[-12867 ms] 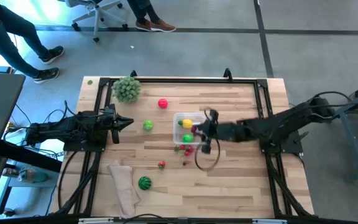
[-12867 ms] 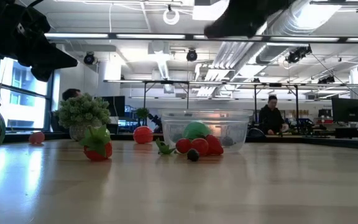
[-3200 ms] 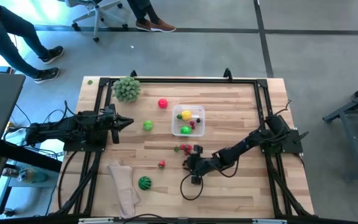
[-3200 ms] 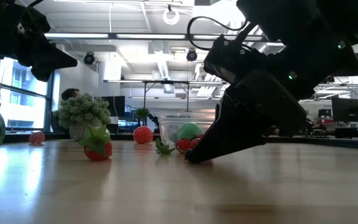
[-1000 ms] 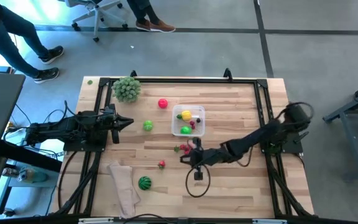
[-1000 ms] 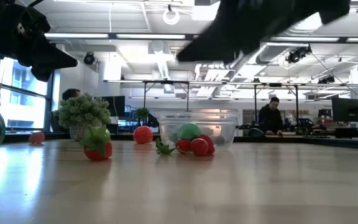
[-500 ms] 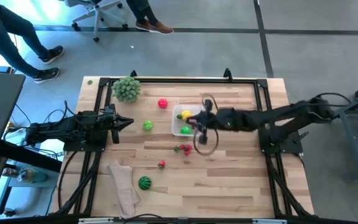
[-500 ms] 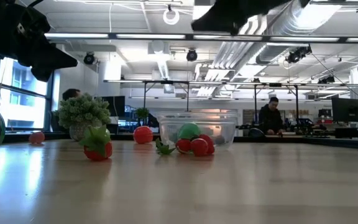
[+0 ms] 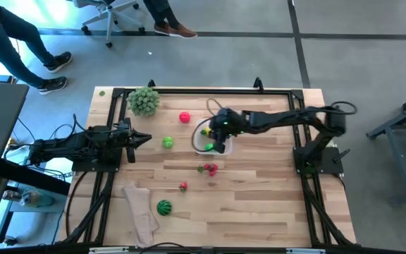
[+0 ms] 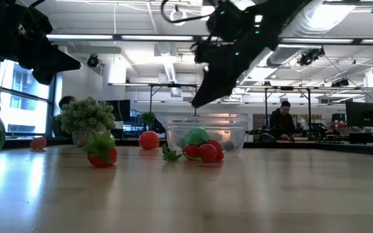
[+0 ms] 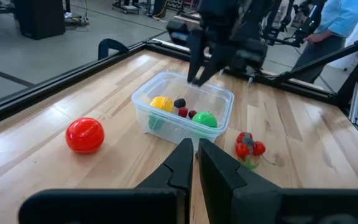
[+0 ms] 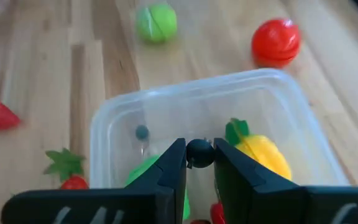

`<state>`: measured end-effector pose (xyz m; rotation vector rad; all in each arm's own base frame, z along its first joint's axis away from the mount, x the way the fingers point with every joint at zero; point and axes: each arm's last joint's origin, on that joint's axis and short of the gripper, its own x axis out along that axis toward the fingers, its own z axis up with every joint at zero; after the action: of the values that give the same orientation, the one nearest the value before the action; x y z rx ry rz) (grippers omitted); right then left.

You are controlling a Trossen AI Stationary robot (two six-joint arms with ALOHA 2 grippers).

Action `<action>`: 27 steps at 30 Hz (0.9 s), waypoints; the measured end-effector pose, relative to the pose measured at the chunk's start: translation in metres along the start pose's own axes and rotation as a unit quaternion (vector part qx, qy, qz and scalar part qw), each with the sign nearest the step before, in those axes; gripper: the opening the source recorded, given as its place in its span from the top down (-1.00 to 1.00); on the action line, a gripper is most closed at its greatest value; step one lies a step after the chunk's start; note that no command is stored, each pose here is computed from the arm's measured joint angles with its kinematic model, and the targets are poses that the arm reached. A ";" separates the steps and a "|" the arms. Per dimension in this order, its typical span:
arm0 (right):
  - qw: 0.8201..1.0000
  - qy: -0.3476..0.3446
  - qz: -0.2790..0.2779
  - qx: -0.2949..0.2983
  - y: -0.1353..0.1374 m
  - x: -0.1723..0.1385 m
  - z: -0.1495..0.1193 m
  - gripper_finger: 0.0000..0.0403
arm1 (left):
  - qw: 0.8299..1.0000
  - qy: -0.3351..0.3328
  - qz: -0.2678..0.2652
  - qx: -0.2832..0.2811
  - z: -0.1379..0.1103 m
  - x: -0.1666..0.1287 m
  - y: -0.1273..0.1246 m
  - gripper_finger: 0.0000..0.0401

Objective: Pick and placing Produce into tupperware
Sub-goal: Put the blueberry into the transparent container

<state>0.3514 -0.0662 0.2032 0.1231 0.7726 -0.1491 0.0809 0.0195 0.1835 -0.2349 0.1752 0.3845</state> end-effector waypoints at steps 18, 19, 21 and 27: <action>0.989 0.147 0.015 0.001 -0.003 0.044 0.012 0.71 | 1.000 0.000 0.000 0.000 0.000 0.000 0.000 0.92; 0.988 0.152 0.014 -0.001 -0.003 0.044 0.011 0.71 | 1.000 0.000 0.000 0.000 0.000 0.000 0.000 0.92; 0.988 0.154 0.013 -0.004 -0.003 0.044 0.010 0.71 | 1.000 0.000 0.000 0.000 0.000 0.000 0.000 0.92; 0.988 0.156 0.013 -0.007 -0.004 0.046 0.009 0.71 | 1.000 0.000 0.000 0.000 0.000 0.000 0.000 0.92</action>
<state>0.3890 -0.0761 0.1767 0.1457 1.0832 -0.1014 0.0809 0.0195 0.1835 -0.2349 0.1756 0.3845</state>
